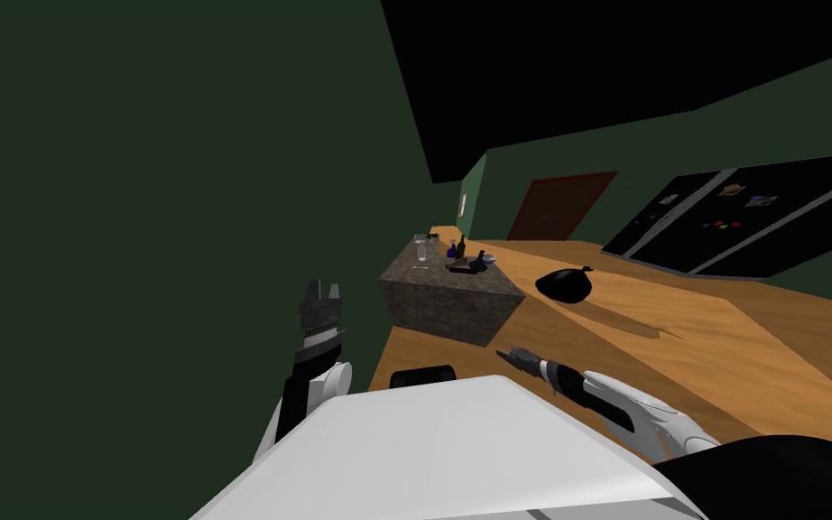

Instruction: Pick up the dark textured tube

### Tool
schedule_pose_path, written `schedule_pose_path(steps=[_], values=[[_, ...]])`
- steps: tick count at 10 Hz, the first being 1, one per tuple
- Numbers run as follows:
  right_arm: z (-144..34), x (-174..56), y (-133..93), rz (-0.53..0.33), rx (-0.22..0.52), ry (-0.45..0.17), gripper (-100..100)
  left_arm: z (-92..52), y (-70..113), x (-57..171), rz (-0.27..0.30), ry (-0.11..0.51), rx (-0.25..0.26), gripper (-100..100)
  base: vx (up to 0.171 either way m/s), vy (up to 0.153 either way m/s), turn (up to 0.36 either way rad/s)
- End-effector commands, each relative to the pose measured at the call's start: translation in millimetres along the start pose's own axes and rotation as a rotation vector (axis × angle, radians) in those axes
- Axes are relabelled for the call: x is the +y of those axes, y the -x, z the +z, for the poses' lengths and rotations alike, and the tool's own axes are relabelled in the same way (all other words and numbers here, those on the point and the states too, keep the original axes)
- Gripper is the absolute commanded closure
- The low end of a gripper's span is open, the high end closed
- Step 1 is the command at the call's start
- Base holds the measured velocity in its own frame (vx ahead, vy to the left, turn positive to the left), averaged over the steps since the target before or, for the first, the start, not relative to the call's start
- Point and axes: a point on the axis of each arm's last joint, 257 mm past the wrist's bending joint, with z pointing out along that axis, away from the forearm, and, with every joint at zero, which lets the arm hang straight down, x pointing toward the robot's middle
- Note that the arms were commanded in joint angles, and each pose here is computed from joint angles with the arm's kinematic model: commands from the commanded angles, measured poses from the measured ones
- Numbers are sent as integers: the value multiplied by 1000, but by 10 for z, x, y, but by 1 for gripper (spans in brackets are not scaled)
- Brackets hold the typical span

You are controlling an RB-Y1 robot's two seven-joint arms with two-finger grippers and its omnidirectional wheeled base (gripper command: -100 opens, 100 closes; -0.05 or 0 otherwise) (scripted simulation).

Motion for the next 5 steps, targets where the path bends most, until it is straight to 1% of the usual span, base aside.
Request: schedule_pose_path(steps=[1,2,3,4,5], values=[[-41,-150,-58,-10,20,-24,-100,0,0,0,0,0,0,0,0,10,0],[-151,-365,-65,-87,67,-46,-100,0,0,0,0,0,0,0,1,27,161],[-179,-425,-94,-85,74,-59,-100,0,0,0,0,0,0,0,3,23,112],[-194,-458,-113,-84,78,-66,-100,0,0,0,0,0,0,0,3,9,-12],[-326,-686,-97,-159,125,-90,-100,0,0,0,0,0,0,0,8,31,159]])
